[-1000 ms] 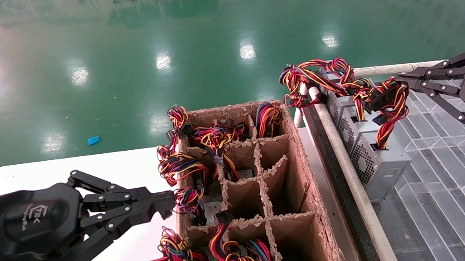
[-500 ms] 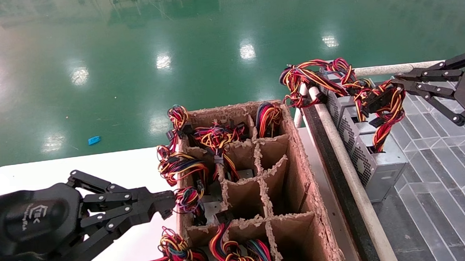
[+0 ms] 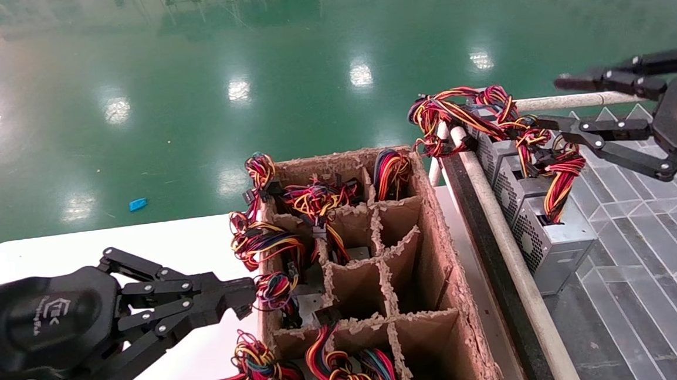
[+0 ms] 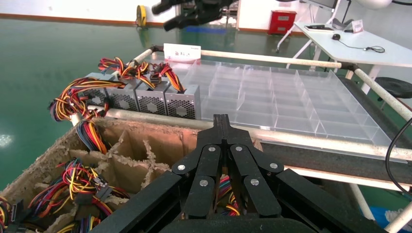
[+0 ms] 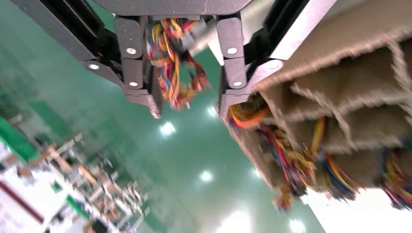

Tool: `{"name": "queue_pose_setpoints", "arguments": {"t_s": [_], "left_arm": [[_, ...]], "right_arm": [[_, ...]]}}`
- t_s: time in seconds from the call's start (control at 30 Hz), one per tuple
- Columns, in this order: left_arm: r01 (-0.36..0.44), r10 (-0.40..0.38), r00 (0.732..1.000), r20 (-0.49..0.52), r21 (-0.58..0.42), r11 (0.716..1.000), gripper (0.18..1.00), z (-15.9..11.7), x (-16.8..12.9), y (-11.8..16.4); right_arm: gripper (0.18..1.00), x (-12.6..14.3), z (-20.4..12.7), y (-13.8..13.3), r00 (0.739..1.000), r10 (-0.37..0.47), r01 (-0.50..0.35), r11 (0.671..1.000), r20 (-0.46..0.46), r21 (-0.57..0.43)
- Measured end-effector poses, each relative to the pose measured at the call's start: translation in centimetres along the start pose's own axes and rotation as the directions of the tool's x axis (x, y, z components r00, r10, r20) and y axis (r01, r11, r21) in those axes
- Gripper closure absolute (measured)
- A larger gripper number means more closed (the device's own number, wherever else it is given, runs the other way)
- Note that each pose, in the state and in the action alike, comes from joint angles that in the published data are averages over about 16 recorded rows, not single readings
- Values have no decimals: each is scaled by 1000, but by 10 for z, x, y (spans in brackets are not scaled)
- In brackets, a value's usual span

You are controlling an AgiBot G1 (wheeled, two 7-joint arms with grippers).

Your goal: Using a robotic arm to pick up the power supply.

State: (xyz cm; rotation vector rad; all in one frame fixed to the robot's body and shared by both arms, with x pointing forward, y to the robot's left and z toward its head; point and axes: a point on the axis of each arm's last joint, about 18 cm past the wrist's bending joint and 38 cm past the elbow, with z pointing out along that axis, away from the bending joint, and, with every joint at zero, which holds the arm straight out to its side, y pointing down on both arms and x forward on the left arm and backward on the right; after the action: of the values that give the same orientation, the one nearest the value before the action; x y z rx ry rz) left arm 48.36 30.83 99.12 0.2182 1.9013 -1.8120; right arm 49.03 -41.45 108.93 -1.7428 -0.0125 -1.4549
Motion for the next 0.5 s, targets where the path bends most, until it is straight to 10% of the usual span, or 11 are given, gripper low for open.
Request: {"name": "queue_pose_setpoints", "arguments": {"t_s": [0.5], "left_arm": [[0, 0, 1000, 0, 0, 1000, 993, 0, 0, 0]], "right_arm": [[473, -26, 12, -12, 990, 85, -100, 986, 116, 131]]}}
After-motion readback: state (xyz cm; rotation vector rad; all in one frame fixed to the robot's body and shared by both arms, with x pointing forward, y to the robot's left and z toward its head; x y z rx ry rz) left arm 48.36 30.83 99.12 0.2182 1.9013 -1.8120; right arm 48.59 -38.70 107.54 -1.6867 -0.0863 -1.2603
